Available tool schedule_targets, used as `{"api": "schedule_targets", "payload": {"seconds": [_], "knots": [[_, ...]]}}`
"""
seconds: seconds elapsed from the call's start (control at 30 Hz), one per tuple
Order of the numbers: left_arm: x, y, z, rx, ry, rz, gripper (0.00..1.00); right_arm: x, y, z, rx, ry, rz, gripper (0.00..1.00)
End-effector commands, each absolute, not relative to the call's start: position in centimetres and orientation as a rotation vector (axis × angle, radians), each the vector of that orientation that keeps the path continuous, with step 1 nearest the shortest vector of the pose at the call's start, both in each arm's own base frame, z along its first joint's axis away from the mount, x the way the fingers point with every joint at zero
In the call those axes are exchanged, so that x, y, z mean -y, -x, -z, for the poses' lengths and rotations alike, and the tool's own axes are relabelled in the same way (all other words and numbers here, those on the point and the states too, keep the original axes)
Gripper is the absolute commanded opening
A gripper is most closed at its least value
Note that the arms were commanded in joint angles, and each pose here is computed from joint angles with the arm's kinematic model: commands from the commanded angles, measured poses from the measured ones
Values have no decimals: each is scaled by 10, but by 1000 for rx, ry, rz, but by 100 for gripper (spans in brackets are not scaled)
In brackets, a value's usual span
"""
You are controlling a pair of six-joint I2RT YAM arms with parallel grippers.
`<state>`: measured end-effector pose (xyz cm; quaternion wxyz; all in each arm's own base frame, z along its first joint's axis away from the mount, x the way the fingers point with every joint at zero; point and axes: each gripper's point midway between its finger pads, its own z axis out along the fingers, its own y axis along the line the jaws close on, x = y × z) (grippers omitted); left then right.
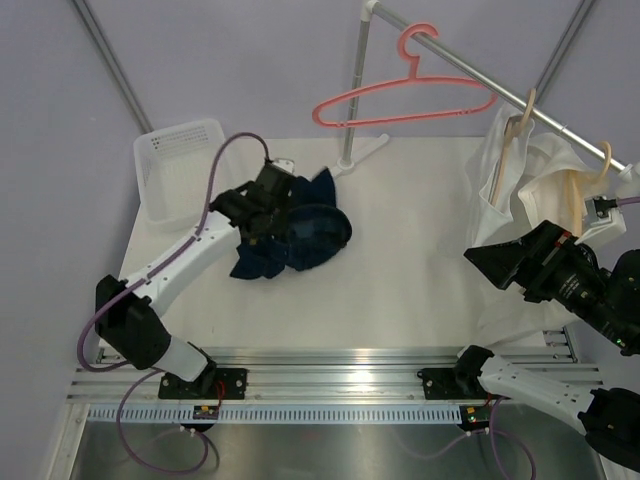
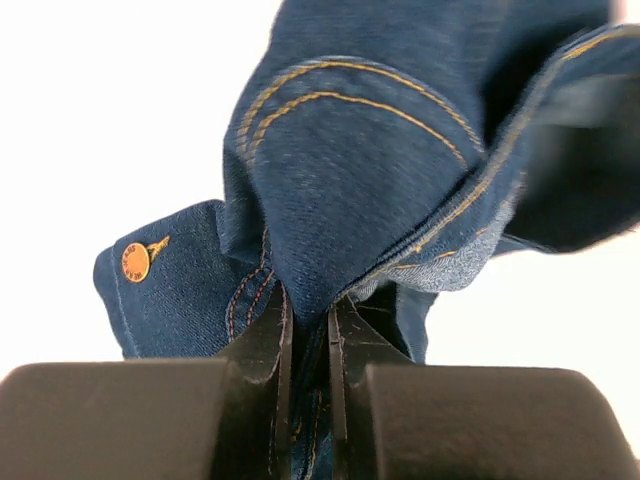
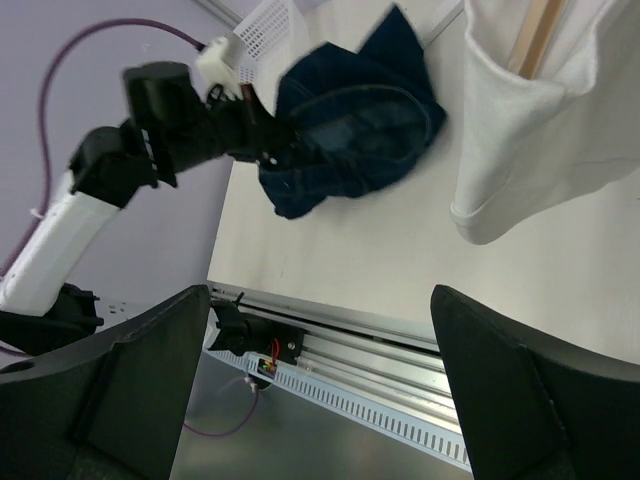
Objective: Remove the skirt from the hanger
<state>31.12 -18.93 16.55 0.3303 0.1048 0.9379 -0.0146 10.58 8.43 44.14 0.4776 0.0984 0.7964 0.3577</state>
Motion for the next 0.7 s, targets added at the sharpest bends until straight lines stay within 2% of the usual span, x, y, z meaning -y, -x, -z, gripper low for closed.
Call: {"api": "schedule_targets", "payload": {"seconds": [0.0, 0.13, 0.47, 0.67], "knots": [[151, -335, -243, -2322, -146, -38, 0, -74, -99, -403, -2108, -199, -716, 100], [103, -359, -284, -2247, 23, -2, 0, -78, -102, -406, -2112, -174, -707, 100], [72, -420, -423, -1788, 158, 209, 0, -99, -105, -399, -2189, -121, -728, 99], [23, -459, -436, -1700, 356, 290, 0, -108, -101, -393, -2251, -101, -741, 100]]}}
